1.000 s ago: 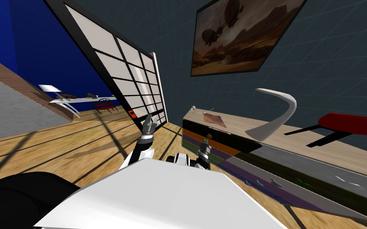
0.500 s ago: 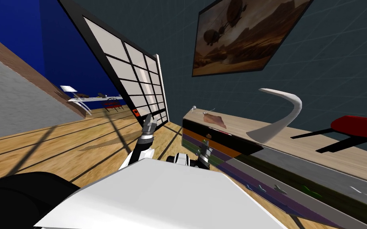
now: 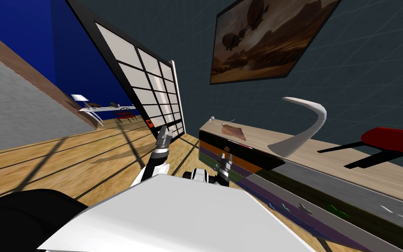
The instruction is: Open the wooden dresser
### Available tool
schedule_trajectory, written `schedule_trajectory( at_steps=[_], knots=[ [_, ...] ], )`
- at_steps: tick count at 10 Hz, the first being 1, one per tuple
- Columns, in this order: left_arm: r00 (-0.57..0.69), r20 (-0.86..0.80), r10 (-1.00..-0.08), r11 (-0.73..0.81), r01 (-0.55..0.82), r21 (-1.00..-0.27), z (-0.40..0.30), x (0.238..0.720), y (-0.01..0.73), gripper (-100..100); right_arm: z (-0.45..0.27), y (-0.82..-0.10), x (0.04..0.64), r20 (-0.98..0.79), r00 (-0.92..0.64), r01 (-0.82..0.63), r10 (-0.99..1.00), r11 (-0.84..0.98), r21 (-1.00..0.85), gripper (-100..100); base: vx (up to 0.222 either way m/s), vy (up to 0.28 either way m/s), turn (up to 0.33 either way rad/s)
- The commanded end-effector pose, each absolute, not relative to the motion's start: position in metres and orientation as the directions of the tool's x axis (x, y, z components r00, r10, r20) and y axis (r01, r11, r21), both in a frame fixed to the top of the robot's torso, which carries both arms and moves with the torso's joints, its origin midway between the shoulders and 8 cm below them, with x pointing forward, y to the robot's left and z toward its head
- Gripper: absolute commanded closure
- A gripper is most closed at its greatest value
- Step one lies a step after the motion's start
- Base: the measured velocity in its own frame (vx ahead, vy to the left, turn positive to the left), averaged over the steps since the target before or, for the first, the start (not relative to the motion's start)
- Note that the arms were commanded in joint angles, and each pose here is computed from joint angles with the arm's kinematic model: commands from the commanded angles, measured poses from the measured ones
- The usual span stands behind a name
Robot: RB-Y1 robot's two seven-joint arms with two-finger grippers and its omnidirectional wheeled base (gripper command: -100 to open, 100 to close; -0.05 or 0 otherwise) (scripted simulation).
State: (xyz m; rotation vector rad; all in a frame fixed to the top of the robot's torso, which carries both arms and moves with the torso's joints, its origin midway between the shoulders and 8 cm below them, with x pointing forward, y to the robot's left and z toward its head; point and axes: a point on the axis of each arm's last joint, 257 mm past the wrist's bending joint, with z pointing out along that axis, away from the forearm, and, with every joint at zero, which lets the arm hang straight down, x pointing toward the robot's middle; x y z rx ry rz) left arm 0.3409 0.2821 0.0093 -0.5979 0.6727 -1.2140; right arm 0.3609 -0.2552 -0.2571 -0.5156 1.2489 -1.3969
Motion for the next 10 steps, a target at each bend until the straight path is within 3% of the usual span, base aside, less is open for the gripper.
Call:
schedule_trajectory(
  at_steps=[1,10],
  knots=[
    [0.207,-0.146,-0.968,0.246,0.636,-0.731,0.009,0.341,0.282,0,-0.260,-0.246,0.370,-0.334,-0.253,0.403,-0.908,0.215,-0.890,-100,-0.019,-0.085,0.028],
    [0.207,-0.145,-0.968,0.246,0.636,-0.731,0.009,0.341,0.282,0,-0.268,-0.214,0.397,-0.321,-0.190,0.290,-0.928,0.259,-0.921,-100,-0.017,-0.072,0.030]
  ],
)
